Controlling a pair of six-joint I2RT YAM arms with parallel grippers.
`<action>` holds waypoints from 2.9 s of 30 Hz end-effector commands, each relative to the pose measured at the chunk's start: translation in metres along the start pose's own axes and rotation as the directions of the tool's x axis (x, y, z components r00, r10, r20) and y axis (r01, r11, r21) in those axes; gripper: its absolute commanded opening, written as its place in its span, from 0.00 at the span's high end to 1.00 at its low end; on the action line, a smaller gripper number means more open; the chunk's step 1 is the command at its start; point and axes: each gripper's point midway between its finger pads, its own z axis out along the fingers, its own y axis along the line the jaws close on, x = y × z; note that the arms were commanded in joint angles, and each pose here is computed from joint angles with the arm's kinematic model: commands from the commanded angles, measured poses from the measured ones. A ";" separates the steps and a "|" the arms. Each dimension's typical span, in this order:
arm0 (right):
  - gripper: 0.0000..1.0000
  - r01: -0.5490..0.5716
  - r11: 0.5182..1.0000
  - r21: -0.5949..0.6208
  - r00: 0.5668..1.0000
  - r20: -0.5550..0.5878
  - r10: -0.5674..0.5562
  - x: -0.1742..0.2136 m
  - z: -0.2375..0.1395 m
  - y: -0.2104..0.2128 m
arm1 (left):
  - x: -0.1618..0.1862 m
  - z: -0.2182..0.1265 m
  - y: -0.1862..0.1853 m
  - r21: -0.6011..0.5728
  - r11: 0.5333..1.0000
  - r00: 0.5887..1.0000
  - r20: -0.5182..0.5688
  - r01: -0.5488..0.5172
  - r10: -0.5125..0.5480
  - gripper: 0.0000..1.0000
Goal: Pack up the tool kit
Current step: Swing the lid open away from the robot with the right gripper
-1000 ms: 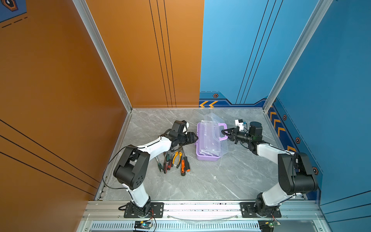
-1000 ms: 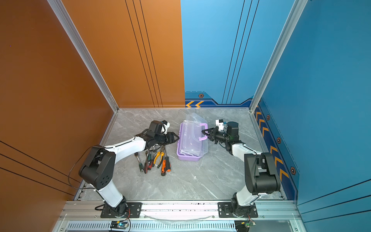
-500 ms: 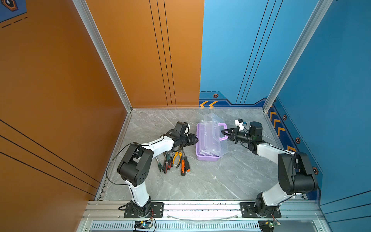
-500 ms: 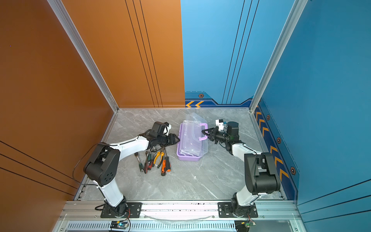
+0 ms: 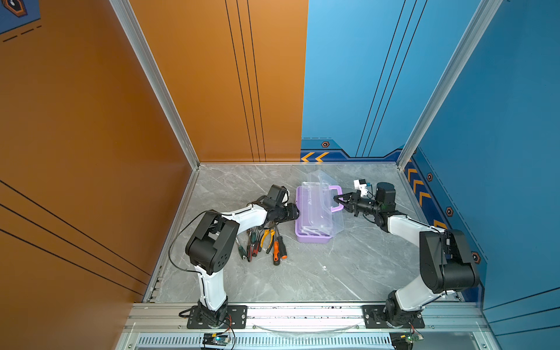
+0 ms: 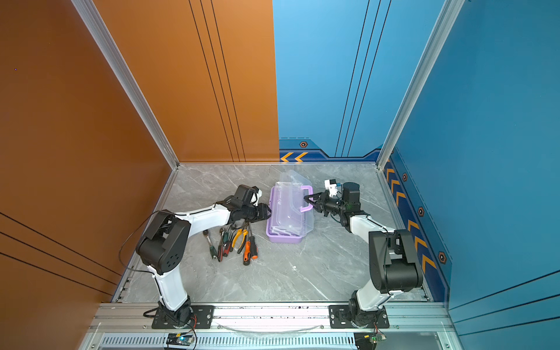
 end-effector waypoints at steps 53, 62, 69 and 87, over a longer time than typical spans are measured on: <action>0.55 -0.047 0.737 0.674 0.970 0.206 -0.127 -0.103 -0.095 -0.070 | 0.021 0.022 -0.010 -0.054 0.997 0.998 0.017 0.059 -0.058 0.65; 0.56 -0.162 0.693 0.702 0.951 0.298 -0.080 -0.148 -0.110 -0.109 | 0.025 0.019 -0.016 -0.044 0.997 0.998 0.020 0.058 -0.057 0.62; 0.55 -0.174 0.655 0.735 0.923 0.353 -0.152 -0.183 -0.137 -0.096 | 0.022 0.012 -0.023 -0.028 0.999 0.998 0.033 0.046 -0.045 0.60; 0.60 0.230 0.497 0.837 0.851 0.075 -0.520 -0.094 -0.079 0.028 | -0.009 -0.046 -0.024 -0.157 0.986 0.992 0.104 -0.060 0.077 0.41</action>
